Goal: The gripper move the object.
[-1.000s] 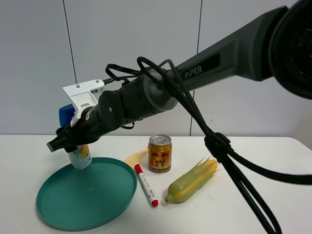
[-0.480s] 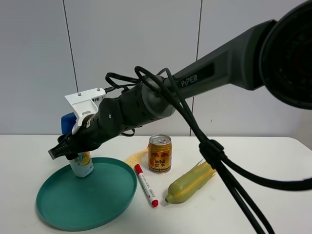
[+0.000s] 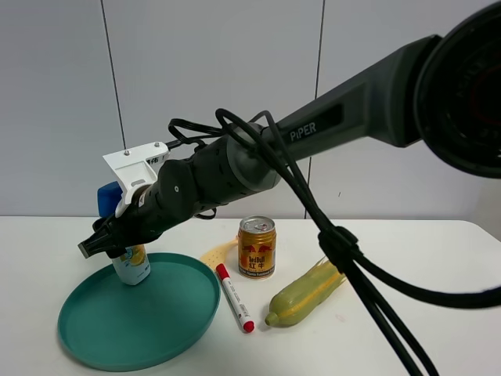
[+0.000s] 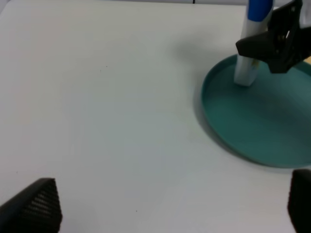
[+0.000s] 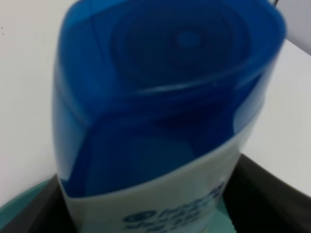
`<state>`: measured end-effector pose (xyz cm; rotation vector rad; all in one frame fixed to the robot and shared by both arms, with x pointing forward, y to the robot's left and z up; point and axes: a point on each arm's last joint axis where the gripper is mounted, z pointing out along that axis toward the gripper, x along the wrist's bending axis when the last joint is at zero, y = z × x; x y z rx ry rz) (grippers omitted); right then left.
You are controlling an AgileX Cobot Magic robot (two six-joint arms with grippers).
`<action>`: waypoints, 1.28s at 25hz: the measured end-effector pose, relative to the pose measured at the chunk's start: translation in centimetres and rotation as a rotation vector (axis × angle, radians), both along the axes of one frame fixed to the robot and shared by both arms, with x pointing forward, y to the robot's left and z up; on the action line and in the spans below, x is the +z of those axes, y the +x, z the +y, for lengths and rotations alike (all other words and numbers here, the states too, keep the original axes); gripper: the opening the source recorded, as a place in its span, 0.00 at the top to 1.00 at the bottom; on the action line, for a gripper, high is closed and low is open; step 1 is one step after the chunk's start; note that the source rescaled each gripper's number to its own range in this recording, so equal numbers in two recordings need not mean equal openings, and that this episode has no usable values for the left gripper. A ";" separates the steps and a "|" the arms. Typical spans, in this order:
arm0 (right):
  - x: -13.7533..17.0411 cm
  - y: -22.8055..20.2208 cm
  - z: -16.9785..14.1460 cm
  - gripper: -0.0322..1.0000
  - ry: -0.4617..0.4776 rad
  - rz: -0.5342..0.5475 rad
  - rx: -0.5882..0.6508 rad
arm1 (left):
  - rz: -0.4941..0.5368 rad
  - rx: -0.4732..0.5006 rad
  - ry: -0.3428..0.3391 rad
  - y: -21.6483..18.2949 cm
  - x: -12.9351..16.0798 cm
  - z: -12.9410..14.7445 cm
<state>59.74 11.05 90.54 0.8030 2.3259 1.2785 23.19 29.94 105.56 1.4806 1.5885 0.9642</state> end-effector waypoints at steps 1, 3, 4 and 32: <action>0.0 0.0 0.0 0.92 -0.001 0.001 0.000 | 0.000 0.000 0.000 0.0 0.0 0.0; 0.0 0.0 0.0 0.62 -0.001 0.001 0.000 | 0.000 0.000 0.000 0.0 0.0 0.0; 0.0 0.0 0.0 0.45 -0.001 0.000 0.001 | 0.000 0.000 0.000 0.0 0.0 0.0; 20.7 -6.5 -5.6 0.16 -0.077 0.034 0.083 | 0.000 0.001 0.001 0.0 0.0 0.0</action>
